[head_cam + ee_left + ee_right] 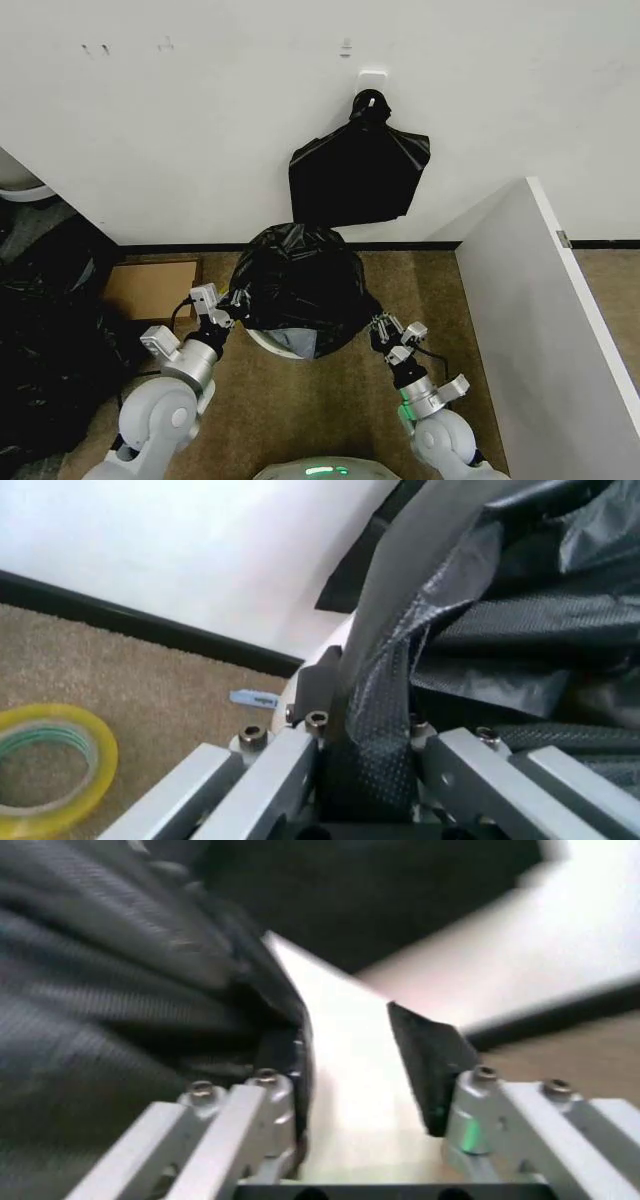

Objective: Place the garbage bag over the trash bin.

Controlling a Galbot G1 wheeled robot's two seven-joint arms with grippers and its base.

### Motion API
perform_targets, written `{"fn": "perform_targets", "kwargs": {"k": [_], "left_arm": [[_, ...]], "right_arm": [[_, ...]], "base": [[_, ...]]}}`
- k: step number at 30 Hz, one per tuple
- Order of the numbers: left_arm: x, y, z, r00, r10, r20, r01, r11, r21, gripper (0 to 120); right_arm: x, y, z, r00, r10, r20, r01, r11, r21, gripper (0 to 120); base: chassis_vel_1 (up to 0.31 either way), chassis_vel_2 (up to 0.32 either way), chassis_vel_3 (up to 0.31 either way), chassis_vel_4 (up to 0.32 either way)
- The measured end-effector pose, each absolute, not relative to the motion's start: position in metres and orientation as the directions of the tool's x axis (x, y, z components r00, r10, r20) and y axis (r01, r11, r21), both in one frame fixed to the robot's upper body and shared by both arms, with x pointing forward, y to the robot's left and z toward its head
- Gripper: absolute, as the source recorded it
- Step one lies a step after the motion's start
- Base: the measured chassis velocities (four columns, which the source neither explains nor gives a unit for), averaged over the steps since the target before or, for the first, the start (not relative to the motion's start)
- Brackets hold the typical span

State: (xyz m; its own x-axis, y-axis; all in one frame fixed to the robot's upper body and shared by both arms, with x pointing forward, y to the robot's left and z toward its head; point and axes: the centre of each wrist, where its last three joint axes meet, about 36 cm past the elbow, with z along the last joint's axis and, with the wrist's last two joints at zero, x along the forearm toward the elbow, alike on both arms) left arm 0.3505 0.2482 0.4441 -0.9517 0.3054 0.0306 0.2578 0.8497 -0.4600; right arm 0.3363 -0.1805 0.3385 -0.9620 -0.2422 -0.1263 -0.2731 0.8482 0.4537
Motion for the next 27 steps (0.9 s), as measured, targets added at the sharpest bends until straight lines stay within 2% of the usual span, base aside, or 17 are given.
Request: {"fn": "perform_targets", "kwargs": {"k": [2,5,9,14,16,18,20,22,23,27], "left_arm": [[0.351,0.249,0.443,-0.953,0.301,0.03,0.255,0.853,-0.455,0],[0.352,0.25,0.442,-0.955,0.296,0.03,0.252,0.856,-0.451,0],[0.352,0.251,0.442,-0.956,0.293,0.028,0.25,0.859,-0.448,0],[0.353,0.251,0.444,-0.957,0.289,0.018,0.251,0.858,-0.449,0],[0.353,0.251,0.444,-0.957,0.289,0.017,0.251,0.858,-0.449,0],[0.353,0.252,0.445,-0.959,0.284,0.013,0.248,0.86,-0.446,0],[0.353,0.253,0.442,-0.96,0.279,0.016,0.244,0.865,-0.438,0],[0.352,0.252,0.437,-0.96,0.279,0.028,0.24,0.87,-0.432,0],[0.352,0.252,0.437,-0.96,0.279,0.028,0.24,0.87,-0.432,0],[0.352,0.25,0.428,-0.96,0.277,0.043,0.233,0.875,-0.423,0]], "right_arm": [[0.329,-0.171,0.363,-0.995,-0.094,0.018,-0.075,0.884,0.462,43],[0.32,-0.167,0.385,-0.993,-0.005,0.118,0.056,0.861,0.506,55],[0.316,-0.168,0.395,-0.994,-0.002,0.113,0.058,0.85,0.524,67],[0.314,-0.167,0.391,-0.996,-0.041,0.083,0.005,0.874,0.486,88],[0.315,-0.167,0.388,-0.996,-0.039,0.08,0.003,0.883,0.469,90],[0.318,-0.169,0.377,-0.998,-0.06,0.008,-0.051,0.896,0.442,98],[0.32,-0.17,0.378,-0.987,-0.127,-0.099,-0.161,0.827,0.539,100],[0.318,-0.169,0.389,-0.968,-0.182,-0.174,-0.252,0.71,0.658,100],[0.318,-0.169,0.389,-0.968,-0.182,-0.174,-0.252,0.71,0.658,100],[0.316,-0.167,0.407,-0.954,-0.203,-0.222,-0.298,0.536,0.79,100]], "base": [[0.0,0.0,0.0,0.0],[0.0,0.0,0.0,0.0],[0.0,0.0,0.0,0.0],[0.0,0.0,0.0,0.0],[0.0,0.0,0.0,0.0],[0.0,0.0,0.0,0.0],[0.0,0.0,0.0,0.0],[0.0,0.0,0.0,0.0],[0.0,0.0,0.0,0.0],[0.0,0.0,0.0,0.0]]}}
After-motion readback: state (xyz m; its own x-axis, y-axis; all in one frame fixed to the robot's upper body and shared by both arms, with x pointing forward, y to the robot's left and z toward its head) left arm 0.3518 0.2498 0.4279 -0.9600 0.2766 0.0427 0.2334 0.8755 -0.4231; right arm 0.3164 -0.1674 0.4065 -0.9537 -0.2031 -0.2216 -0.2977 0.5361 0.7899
